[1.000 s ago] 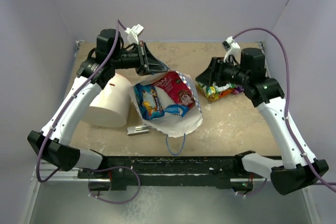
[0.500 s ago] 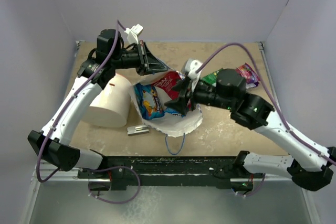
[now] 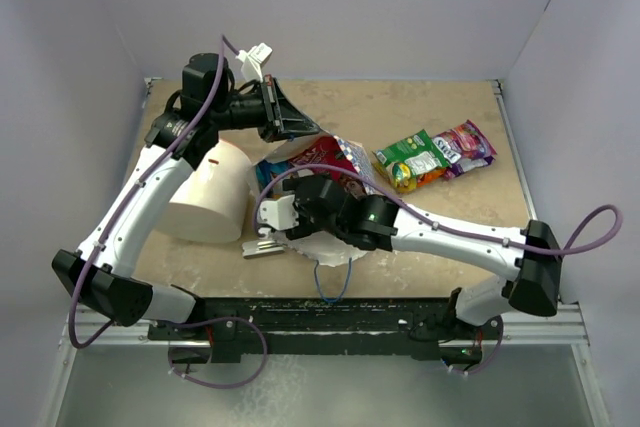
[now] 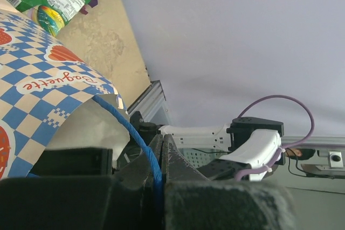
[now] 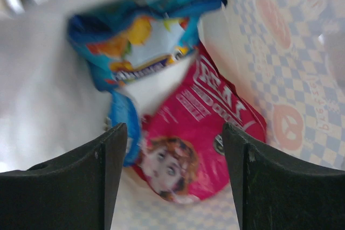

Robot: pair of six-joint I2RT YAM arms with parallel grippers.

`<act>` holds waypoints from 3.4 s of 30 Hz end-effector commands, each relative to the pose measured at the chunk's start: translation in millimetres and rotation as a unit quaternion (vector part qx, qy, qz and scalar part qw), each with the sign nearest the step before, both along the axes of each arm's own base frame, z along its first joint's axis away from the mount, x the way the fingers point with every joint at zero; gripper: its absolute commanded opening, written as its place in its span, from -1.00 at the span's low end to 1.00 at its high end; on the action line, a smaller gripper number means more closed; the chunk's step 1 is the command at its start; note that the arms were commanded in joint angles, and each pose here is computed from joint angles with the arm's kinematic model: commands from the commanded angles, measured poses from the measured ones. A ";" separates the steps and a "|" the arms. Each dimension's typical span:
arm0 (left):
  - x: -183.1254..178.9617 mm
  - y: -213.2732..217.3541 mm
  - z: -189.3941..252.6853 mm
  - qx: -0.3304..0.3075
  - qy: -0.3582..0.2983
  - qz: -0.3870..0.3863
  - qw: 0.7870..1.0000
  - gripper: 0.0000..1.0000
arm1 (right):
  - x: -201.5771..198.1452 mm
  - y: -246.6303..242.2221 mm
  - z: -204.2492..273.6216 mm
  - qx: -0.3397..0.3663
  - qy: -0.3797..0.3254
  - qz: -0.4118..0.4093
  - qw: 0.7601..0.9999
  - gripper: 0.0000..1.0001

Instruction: Take the snacks out of the paper bag

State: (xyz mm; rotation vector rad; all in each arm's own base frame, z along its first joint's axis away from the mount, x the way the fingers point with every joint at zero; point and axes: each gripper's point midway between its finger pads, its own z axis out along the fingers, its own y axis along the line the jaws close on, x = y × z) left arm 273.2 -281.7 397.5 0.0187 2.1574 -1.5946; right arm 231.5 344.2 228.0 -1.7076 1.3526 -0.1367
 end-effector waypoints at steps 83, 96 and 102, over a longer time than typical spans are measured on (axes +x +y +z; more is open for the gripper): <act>8.1 -0.3 7.3 0.017 -0.018 0.004 1.000 -1.00 | -8.2 -123.8 339.9 0.477 -0.100 -0.111 0.866 -1.00; 3.0 2.4 4.1 0.022 -0.017 0.001 1.000 -1.00 | 86.0 -272.4 308.5 0.386 -0.266 -0.477 0.744 -1.00; -2.9 4.2 3.5 0.022 -0.016 -0.001 1.000 -1.00 | 93.5 -290.8 191.4 0.404 -0.142 -0.562 0.707 -1.00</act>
